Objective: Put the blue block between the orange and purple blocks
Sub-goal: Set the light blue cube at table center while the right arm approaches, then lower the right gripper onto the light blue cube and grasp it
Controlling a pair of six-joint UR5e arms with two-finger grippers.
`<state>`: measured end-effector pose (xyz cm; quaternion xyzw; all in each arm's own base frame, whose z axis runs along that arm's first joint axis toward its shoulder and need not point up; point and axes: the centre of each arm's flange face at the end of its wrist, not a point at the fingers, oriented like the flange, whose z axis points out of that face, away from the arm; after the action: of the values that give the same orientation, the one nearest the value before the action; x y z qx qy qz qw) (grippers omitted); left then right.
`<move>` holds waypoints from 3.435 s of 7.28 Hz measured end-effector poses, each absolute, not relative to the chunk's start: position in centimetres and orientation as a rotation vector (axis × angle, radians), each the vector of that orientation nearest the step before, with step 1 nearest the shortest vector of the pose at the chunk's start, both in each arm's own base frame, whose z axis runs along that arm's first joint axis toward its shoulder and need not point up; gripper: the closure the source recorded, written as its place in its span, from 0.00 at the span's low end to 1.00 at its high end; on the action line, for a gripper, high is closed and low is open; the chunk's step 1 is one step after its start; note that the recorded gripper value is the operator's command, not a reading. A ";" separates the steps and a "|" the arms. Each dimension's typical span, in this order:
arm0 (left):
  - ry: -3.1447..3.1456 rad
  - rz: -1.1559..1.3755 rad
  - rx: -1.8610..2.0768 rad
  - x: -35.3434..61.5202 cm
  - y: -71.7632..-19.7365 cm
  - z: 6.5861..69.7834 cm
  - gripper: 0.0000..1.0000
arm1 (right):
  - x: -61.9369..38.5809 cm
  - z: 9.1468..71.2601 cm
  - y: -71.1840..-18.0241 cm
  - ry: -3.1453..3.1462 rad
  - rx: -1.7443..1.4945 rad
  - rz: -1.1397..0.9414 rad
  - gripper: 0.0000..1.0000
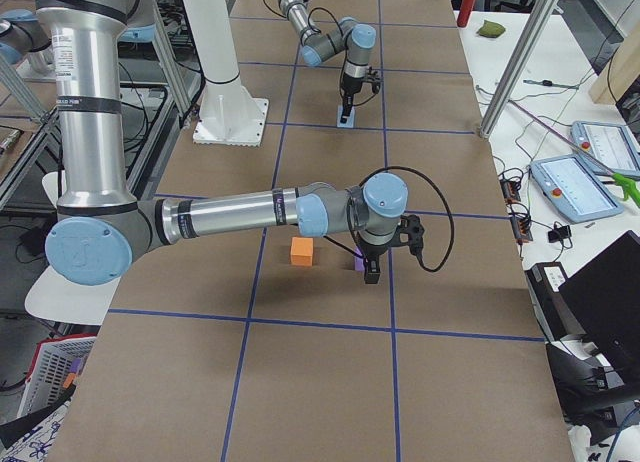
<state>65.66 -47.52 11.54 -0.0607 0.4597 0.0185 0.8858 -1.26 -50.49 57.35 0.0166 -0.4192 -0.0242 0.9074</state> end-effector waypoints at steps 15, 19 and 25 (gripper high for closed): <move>1.042 -0.040 -0.011 41.3 -50.8 23.7 0.01 | -46.0 30.2 -41.1 -0.994 0.075 0.055 0.00; 1.040 -0.050 -0.011 40.8 -50.8 24.1 0.01 | -50.2 28.9 -39.0 -0.915 0.118 0.052 0.00; 1.035 -0.056 -0.014 40.9 -50.7 24.3 0.01 | -54.5 30.4 -41.0 -0.845 0.156 0.012 1.00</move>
<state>40.91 -50.75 24.33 -0.0067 0.4947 -0.0268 0.8686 -54.53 -41.04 30.36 0.0758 -0.4095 0.0056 0.9091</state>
